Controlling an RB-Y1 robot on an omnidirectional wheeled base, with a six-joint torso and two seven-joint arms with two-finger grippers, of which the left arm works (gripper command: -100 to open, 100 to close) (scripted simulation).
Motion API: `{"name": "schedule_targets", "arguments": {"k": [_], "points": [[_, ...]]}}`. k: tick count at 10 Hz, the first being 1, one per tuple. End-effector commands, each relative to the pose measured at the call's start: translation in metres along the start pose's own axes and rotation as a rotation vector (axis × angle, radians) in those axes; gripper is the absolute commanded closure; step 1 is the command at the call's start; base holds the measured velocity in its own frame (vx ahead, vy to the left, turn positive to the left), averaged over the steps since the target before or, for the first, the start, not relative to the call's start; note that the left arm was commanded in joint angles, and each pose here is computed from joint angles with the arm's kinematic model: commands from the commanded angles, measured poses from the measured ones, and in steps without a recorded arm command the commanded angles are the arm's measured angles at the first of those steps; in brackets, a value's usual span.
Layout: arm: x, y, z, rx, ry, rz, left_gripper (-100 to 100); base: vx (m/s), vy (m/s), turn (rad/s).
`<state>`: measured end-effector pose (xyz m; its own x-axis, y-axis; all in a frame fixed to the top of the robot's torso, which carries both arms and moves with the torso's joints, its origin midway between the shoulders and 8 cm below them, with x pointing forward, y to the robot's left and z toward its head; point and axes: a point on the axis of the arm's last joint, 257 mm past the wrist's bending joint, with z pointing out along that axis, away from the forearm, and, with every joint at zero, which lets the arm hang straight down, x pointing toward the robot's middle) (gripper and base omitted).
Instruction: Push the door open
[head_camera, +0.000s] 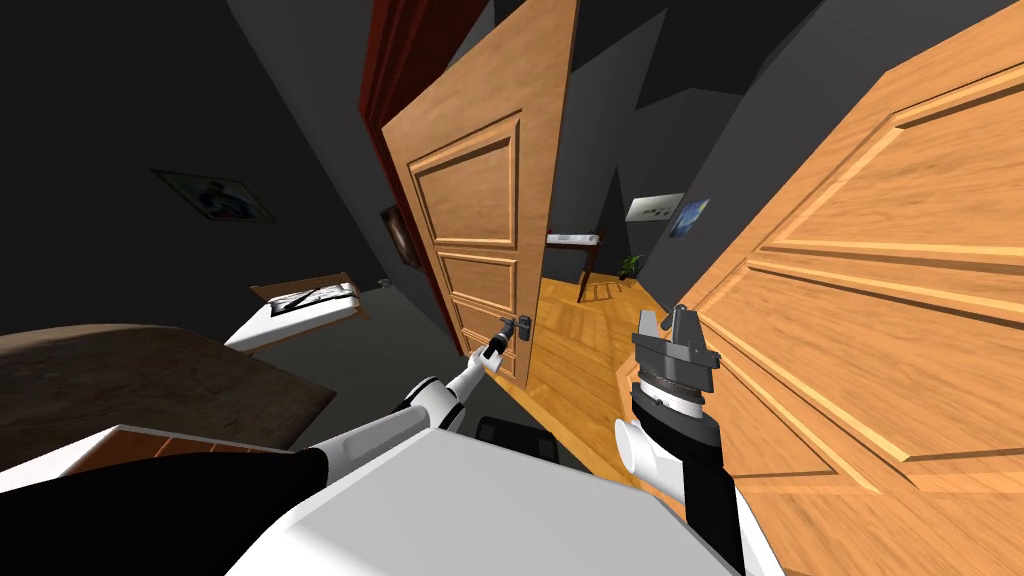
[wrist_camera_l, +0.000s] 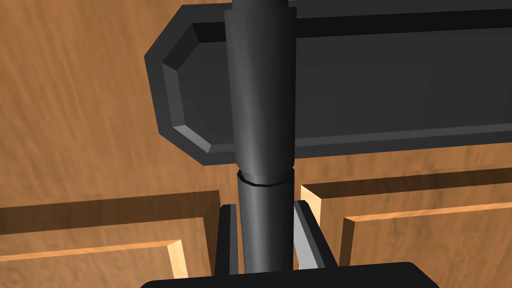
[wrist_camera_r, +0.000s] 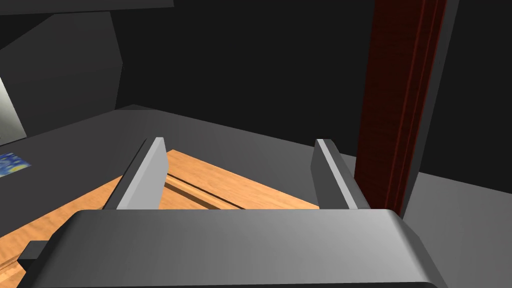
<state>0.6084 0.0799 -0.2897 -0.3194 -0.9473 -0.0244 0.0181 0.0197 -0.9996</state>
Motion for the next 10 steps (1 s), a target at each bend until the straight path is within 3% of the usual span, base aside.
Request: {"name": "schedule_targets", "arguments": {"k": [1,3,5,10], "points": [[-0.021,-0.001,-0.0008,0.002,-0.034,0.009,100,0.085,-0.092,0.027],[-0.033,-0.001,-0.002,0.001,-0.058,0.011,100,0.105,-0.115,0.042],[-0.033,-0.001,-0.002,0.001,-0.058,0.011,100,0.054,-0.047,0.015],[-0.07,-0.001,-0.0071,-0.001,-0.131,0.012,100,0.086,-0.091,0.023]]}}
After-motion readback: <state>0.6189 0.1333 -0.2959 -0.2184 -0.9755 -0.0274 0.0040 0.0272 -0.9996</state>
